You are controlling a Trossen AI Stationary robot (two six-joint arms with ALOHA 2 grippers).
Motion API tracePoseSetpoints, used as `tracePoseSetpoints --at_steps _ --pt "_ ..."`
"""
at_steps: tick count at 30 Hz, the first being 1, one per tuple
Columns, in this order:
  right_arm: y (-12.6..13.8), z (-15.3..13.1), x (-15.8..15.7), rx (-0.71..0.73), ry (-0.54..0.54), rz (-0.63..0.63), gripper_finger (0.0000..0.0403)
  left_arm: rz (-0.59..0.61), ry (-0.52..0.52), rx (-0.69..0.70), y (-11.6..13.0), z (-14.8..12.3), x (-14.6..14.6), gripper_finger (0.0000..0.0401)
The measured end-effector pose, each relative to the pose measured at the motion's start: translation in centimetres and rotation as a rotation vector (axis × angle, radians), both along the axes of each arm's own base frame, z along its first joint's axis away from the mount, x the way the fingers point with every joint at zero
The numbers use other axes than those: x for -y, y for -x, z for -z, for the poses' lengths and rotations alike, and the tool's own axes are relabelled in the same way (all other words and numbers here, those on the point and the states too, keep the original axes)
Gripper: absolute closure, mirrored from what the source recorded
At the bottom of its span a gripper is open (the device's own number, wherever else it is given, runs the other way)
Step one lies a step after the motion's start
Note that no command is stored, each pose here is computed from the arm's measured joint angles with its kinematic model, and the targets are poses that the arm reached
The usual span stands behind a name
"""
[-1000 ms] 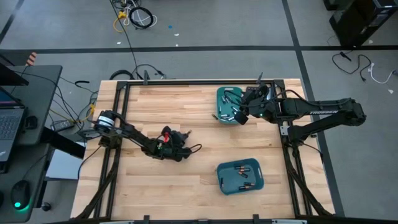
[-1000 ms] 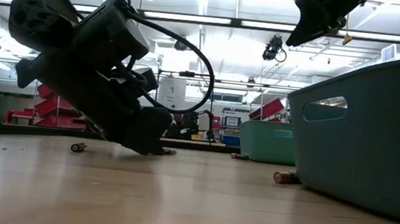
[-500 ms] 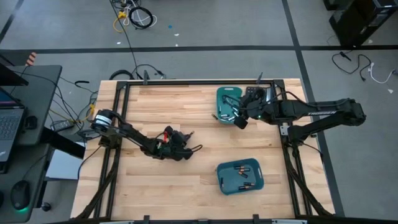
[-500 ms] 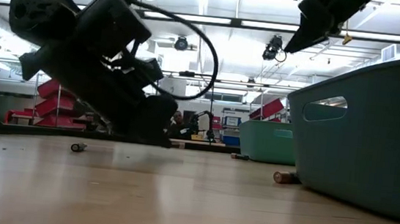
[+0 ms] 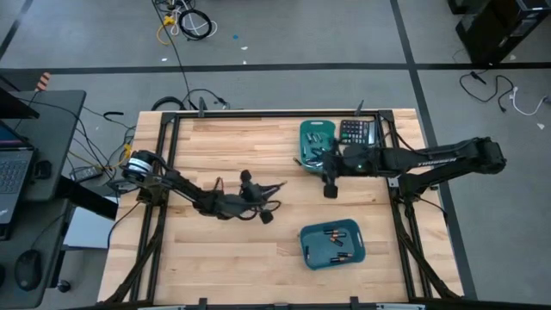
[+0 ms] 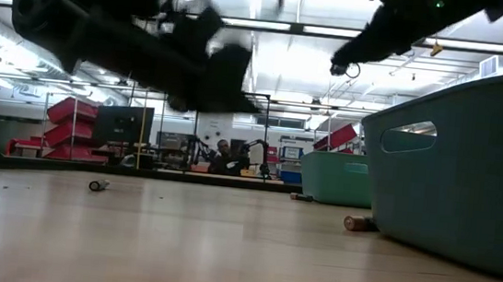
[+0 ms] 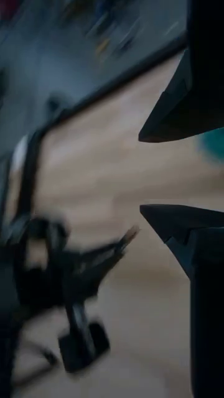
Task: Sort batteries
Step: Put the black battery into the blue bin
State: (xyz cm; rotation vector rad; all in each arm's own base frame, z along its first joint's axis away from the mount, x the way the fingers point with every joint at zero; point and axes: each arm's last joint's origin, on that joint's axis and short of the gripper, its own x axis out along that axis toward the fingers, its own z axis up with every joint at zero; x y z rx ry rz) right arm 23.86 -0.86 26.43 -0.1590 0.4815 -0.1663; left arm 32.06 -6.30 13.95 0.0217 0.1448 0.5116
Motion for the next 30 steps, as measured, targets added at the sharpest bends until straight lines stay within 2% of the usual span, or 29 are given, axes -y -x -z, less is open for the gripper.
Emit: tracePoseSetpoints --at_steps 3,8,13,16,19,23,30 --pt "-0.2 0.7 -0.4 0.092 0.003 -0.162 0.0245 0.120 -0.105 0.117 -0.3 -1.9 0.3 0.0388" --pt "-0.1 1.4 -0.8 0.274 0.023 -0.281 0.0245 0.180 -0.191 0.252 -0.3 -3.6 0.0 0.0388" --pt "0.0 1.5 -1.6 0.486 0.041 -0.322 0.0245 0.245 -0.225 0.321 -1.0 -4.5 -1.2 0.0388" --pt "-0.4 1.3 -1.9 0.561 0.042 -0.340 0.0245 0.264 -0.242 0.354 -2.0 -5.4 -2.3 0.0388" --pt "-0.9 1.5 -2.1 0.594 0.057 -0.348 0.0245 0.308 -0.301 0.388 -2.5 -6.3 -2.5 0.0388" --pt "-1.1 1.4 -2.3 0.639 0.065 -0.352 0.0245 0.310 -0.346 0.402 -2.7 -6.8 -2.4 0.0388" --pt "-1.3 1.3 -2.3 0.670 0.070 -0.355 0.0245 0.315 -0.372 0.422 -2.6 -7.0 -2.5 0.0388"
